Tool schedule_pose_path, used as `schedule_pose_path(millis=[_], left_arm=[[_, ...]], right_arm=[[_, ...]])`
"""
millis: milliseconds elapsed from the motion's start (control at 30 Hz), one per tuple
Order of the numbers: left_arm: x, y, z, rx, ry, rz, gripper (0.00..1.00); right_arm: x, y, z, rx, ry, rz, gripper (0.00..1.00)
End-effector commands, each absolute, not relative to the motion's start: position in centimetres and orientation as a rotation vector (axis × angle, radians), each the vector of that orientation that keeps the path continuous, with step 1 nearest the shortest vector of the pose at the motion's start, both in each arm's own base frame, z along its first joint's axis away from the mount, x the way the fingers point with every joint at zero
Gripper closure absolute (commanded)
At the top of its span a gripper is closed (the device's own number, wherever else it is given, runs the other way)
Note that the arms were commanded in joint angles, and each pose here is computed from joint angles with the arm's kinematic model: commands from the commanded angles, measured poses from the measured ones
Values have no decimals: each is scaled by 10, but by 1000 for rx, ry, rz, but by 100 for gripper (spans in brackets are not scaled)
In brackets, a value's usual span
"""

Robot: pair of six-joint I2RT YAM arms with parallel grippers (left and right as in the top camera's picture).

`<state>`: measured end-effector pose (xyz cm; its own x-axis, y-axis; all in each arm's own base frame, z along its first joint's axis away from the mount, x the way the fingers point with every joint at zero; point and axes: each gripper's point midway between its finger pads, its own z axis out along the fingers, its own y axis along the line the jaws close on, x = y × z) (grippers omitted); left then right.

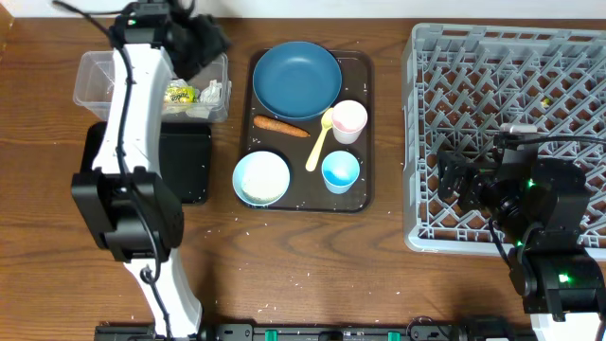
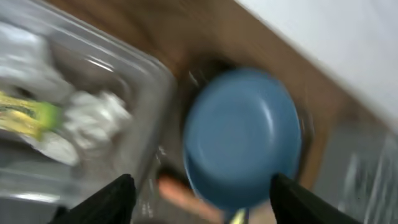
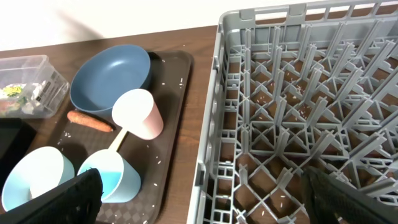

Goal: Sort waste into correct bins and load items into the dishwasher rack
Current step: 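Carry the trash with left gripper and drop it into the clear bin, then grasp the light-blue cup with the left gripper and lift it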

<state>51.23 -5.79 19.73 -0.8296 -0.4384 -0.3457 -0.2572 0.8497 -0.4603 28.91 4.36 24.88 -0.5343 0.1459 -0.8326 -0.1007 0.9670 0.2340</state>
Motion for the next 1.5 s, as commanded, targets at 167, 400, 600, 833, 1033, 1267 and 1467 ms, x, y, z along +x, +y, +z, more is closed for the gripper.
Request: schedule_pose_path(millis=[167, 400, 600, 833, 1033, 1267, 1467], left_arm=[[435, -154, 199, 166, 2781, -607, 27], [361, -194, 167, 597, 2980, -433, 27], [339, -208, 126, 764, 3010, -215, 27], [330, -230, 80, 830, 2977, -224, 27], [336, -233, 76, 782, 2961, -237, 41], [338, -239, 66, 667, 2994, -255, 49], [338, -239, 64, 501, 3038, -259, 65]], right_arm=[[294, 47, 249, 32, 2128, 330, 1], [296, 47, 242, 35, 2156, 330, 1], [295, 50, 242, 25, 2158, 350, 1], [295, 51, 242, 22, 2158, 355, 1], [294, 55, 242, 10, 2158, 377, 1], [294, 55, 242, 10, 2161, 377, 1], [294, 55, 241, 10, 2162, 377, 1]])
